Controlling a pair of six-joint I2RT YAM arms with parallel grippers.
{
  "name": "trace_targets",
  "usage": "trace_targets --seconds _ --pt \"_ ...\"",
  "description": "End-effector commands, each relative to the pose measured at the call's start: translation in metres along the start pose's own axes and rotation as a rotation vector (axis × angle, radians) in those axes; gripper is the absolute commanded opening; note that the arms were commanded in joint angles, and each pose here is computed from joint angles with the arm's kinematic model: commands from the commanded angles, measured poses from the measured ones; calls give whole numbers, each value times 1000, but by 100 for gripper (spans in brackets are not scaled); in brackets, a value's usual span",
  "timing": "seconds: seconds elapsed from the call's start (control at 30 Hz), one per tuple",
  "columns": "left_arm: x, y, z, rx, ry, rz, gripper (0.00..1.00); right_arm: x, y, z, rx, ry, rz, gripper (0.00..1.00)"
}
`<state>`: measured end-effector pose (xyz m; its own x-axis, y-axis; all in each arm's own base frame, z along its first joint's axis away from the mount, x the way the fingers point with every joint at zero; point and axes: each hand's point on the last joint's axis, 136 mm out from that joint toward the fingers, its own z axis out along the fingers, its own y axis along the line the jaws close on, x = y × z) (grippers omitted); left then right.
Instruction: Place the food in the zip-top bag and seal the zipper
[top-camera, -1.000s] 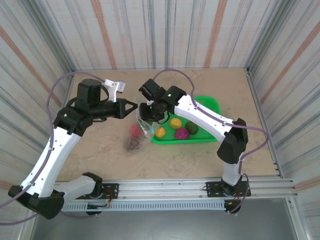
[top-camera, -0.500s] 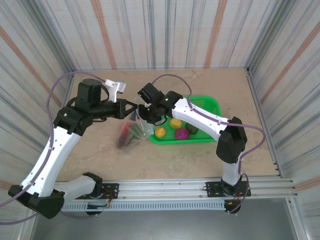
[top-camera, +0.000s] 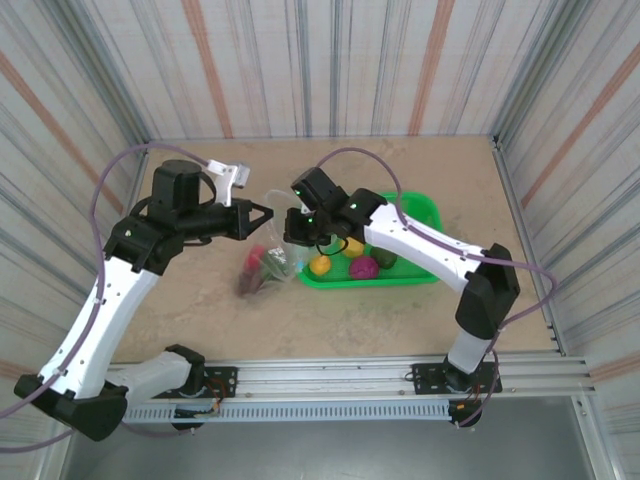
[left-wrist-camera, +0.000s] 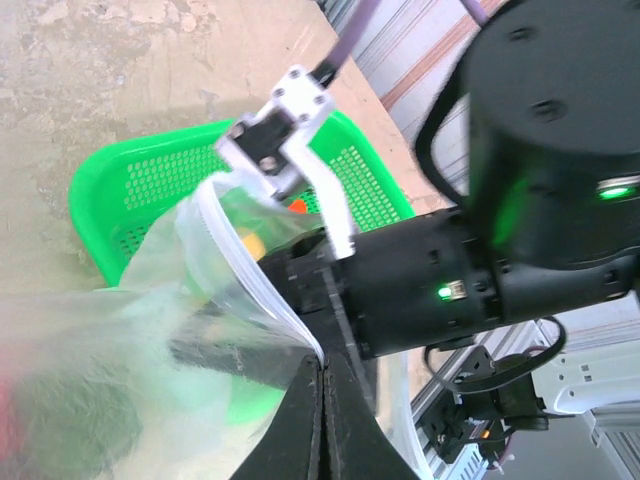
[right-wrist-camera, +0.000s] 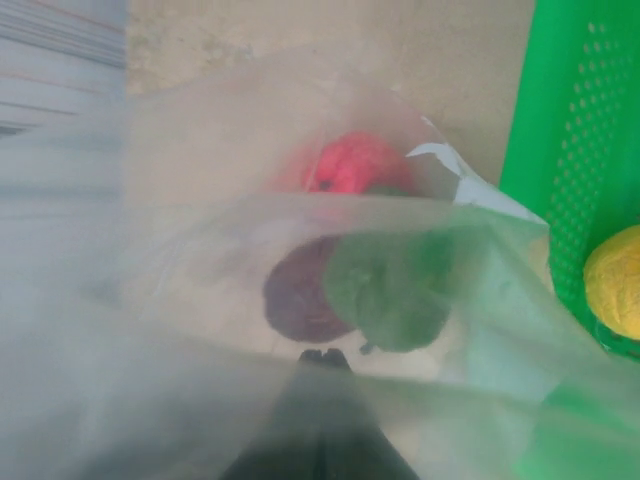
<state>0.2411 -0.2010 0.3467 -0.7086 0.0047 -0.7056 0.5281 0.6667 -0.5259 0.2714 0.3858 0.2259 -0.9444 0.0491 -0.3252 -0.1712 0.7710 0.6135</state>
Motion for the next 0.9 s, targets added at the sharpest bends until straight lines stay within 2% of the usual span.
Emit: trace_targets --seconds 0.0,0.07,0.13,0.23,0.4,0.5,0.67,0.73,0.77,0.83,0.87 --pt "7 1 -3 -11 4 30 0 -16 28 -33 -141 -87 -67 0" --pt "8 2 -4 -15 3 31 0 -20 37 -47 -172 -101 -104 0" --pt "9 3 -4 -20 5 33 0 -25 38 -62 -133 -123 -132 0" --pt "12 4 -3 -21 10 30 0 -33 30 -84 -57 -152 -135 0" --pt "14 6 -2 -25 13 30 0 -43 19 -113 -54 -220 -142 0" --pt "12 7 -6 -42 3 40 0 -48 0 -125 -14 -208 -97 0" --pt "8 14 -19 -125 -27 78 0 -49 -58 -144 92 -227 -44 0" --pt "7 19 -25 -168 -36 90 0 -45 -88 -150 194 -245 -44 7" --pt "7 20 -28 -182 -40 98 0 -42 -100 -151 234 -244 -44 16" --pt "5 22 -35 -214 -53 116 0 -35 -125 -149 303 -230 -34 43" --pt "3 22 -39 -225 -59 124 0 -32 -134 -147 326 -220 -32 49"
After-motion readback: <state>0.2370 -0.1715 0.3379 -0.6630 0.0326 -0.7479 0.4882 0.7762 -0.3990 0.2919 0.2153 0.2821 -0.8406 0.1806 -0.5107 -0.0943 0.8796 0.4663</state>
